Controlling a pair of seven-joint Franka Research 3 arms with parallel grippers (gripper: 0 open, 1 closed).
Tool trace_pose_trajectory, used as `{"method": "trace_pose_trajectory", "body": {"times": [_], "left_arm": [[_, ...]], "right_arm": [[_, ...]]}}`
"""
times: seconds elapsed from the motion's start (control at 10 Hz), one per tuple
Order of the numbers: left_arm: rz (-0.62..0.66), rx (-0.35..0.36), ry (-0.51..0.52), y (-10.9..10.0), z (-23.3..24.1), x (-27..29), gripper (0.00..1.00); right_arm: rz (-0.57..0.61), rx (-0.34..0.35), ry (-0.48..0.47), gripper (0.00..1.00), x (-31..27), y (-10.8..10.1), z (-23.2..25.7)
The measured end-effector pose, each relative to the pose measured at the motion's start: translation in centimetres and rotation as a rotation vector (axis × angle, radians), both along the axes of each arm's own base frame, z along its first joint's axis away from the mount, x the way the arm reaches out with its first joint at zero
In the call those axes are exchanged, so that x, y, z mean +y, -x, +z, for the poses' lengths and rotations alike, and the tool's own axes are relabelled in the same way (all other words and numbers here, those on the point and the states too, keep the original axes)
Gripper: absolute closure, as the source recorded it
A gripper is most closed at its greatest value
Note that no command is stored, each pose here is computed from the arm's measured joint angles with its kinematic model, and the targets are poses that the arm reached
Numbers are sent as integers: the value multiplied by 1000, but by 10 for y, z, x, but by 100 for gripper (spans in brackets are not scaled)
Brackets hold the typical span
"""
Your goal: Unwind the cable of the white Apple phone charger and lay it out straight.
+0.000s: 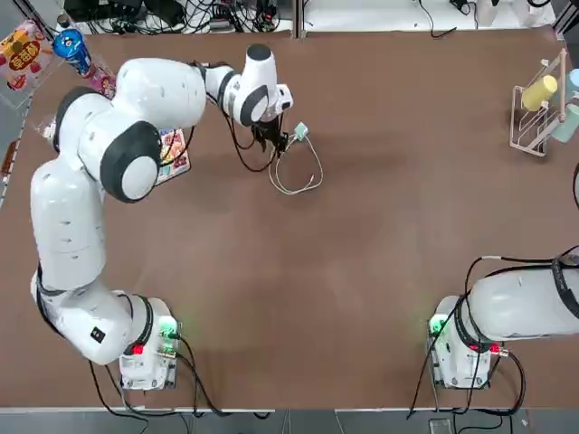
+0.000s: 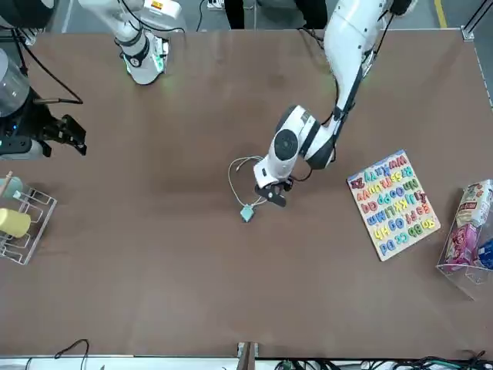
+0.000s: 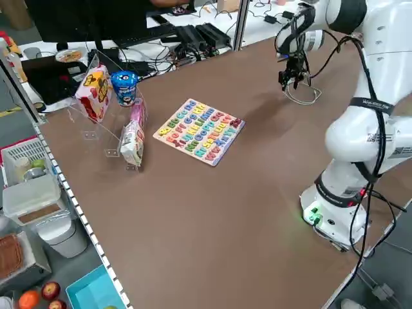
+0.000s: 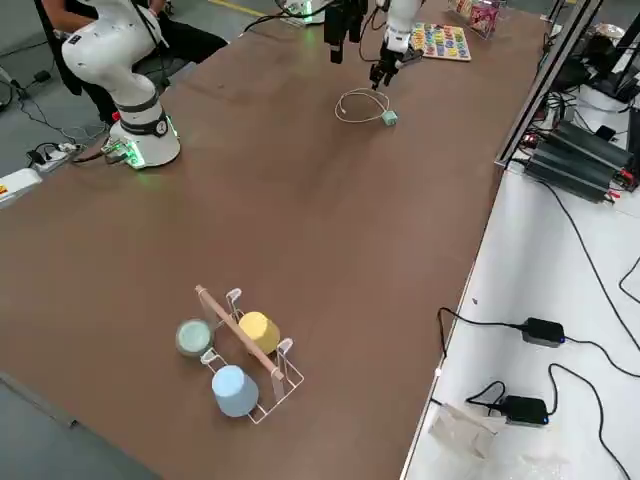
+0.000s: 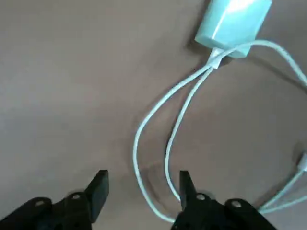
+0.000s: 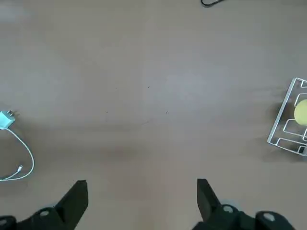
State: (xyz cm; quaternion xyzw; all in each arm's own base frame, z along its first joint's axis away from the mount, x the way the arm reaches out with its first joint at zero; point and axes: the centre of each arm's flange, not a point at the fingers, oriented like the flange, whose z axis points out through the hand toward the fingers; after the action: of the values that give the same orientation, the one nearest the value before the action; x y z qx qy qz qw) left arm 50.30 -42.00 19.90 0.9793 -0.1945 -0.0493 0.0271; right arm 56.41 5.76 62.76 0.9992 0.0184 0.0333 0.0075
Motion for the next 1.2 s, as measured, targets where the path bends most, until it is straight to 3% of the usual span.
{"method": "trace_pose_trajectory", "body": {"times": [0.3,0.4,0.6,1.2], "left_arm": [[10,-16,6,1,-12,8,39],[10,-18,8,0,-11,8,47],[10,-21,11,0,-11,8,49],[11,-20,11,0,-18,8,52]], "right_arm": [[3,4,0,0,2,-1,-2],[5,6,0,0,3,-2,-4],[-3,8,-1,0,5,-3,-6],[-303,37,-19,0,42,-5,-24]]}}
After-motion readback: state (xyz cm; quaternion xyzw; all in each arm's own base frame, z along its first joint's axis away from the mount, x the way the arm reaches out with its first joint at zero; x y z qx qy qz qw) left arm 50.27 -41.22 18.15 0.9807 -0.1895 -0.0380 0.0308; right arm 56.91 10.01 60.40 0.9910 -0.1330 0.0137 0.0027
